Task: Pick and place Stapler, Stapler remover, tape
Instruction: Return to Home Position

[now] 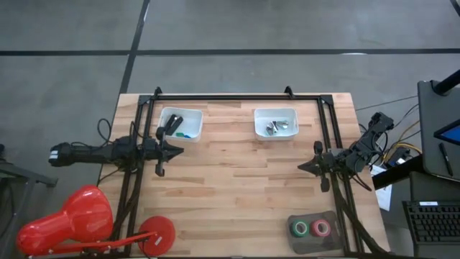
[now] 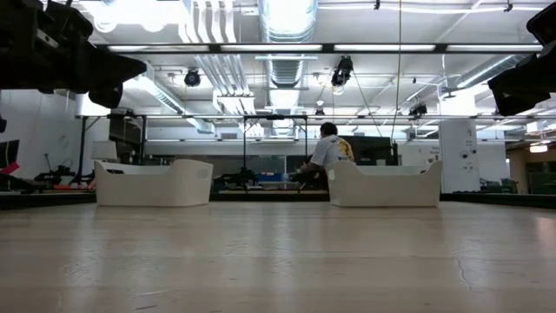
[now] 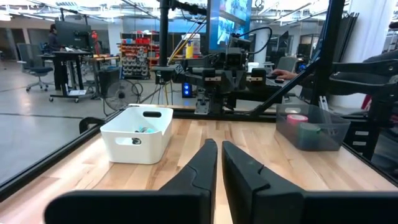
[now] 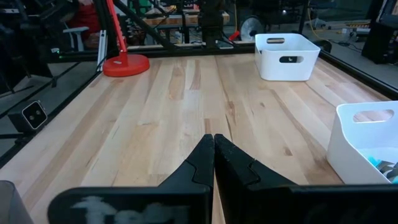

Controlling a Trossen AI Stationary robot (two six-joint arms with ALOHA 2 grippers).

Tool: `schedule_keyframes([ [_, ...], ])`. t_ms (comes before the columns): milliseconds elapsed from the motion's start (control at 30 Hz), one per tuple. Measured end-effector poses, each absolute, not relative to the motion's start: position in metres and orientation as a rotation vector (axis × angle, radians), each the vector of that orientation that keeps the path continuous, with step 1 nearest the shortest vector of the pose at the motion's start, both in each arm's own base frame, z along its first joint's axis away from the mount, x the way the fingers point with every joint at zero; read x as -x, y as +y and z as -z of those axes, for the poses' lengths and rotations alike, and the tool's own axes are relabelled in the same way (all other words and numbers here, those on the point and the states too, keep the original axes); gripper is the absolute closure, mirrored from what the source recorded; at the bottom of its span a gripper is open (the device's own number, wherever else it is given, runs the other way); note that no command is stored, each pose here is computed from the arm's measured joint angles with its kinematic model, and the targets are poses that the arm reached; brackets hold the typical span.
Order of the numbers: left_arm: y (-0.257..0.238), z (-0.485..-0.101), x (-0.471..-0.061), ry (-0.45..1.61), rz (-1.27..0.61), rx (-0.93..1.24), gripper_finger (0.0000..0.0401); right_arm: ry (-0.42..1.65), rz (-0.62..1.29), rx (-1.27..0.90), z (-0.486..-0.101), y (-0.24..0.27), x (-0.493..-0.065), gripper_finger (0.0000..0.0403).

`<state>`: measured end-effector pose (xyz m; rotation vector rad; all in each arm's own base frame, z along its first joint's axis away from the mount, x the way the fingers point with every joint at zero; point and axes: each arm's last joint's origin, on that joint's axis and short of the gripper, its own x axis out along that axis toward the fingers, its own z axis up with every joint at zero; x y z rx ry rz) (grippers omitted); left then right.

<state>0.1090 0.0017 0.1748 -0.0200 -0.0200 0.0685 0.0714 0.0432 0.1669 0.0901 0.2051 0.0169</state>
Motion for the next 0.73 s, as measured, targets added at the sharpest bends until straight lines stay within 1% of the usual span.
schedule_keyframes([
  [433,0.0017,-0.1747,-0.109,-0.02,-0.069,0.02,0.0371,0.205,-0.017,-0.09,-0.1669,0.0432,-0.0714,0.0394],
  [733,0.0017,-0.1747,-0.109,-0.02,-0.069,0.02,0.0378,0.205,-0.017,-0.09,-0.1669,0.0432,-0.0714,0.0394],
])
